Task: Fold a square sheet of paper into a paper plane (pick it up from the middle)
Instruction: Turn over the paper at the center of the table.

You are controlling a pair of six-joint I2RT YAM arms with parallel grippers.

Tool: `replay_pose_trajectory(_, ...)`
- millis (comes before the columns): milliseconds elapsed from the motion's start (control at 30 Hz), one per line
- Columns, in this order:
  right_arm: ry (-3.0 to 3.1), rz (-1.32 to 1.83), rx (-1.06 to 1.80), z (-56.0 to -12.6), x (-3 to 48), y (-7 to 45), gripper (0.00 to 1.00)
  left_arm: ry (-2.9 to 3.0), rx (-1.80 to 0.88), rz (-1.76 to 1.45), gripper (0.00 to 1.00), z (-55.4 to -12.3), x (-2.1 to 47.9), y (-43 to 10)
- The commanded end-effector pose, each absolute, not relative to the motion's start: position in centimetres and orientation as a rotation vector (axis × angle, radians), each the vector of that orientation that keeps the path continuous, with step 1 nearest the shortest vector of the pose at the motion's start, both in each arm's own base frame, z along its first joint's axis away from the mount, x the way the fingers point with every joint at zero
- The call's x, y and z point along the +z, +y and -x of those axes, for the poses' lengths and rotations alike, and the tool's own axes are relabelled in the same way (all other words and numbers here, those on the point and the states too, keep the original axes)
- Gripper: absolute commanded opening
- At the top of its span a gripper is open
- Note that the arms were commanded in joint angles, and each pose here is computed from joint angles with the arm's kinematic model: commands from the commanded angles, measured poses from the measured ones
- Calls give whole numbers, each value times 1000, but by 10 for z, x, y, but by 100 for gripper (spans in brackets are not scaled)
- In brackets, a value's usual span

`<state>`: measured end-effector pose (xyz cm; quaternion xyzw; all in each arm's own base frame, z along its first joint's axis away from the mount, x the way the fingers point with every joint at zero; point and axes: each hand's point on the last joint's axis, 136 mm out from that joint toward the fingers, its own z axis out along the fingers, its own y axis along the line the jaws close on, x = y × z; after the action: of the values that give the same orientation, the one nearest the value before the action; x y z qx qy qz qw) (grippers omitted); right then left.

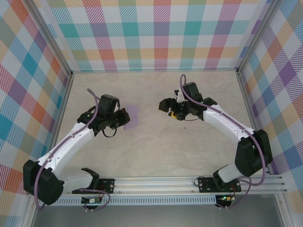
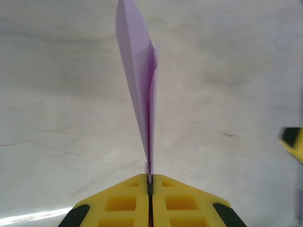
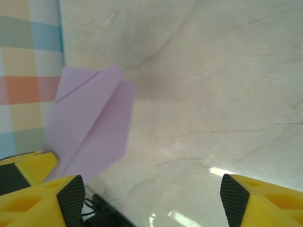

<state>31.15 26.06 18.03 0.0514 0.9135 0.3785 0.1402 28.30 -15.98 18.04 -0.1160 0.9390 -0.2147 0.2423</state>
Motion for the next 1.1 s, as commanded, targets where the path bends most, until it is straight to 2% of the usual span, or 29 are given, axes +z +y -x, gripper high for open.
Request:
replay_pose_trajectory(0, 2717, -171, 877, -305, 155, 235, 78, 2682, 29, 220, 6, -262, 163, -99)
replay_pose_trajectory(133, 2736, -213, 819, -304, 146, 227, 79, 2640, 402, 160, 5, -267, 169, -80)
replay_pose_trajectory(333, 2744, -242, 708, -303, 139, 213, 79, 2626, 630, 9, 4, -277, 153, -106)
replay_pose_trajectory(733, 2749, -341, 515, -300, 118, 184, 80, 2757, 594, -210, 10, -279, 79, -179)
replay_pose_trajectory(867, 2765, -366, 462, -307, 109, 181, 80, 2840, 438, -240, 19, -273, 58, -205)
replay_pose_trajectory(967, 2765, -385, 434, -313, 104, 180, 80, 2892, 255, -235, 34, -269, 54, -227)
replay_pose_trajectory(1067, 2754, -384, 435, -320, 103, 183, 80, 2909, 40, -215, 56, -267, 63, -249)
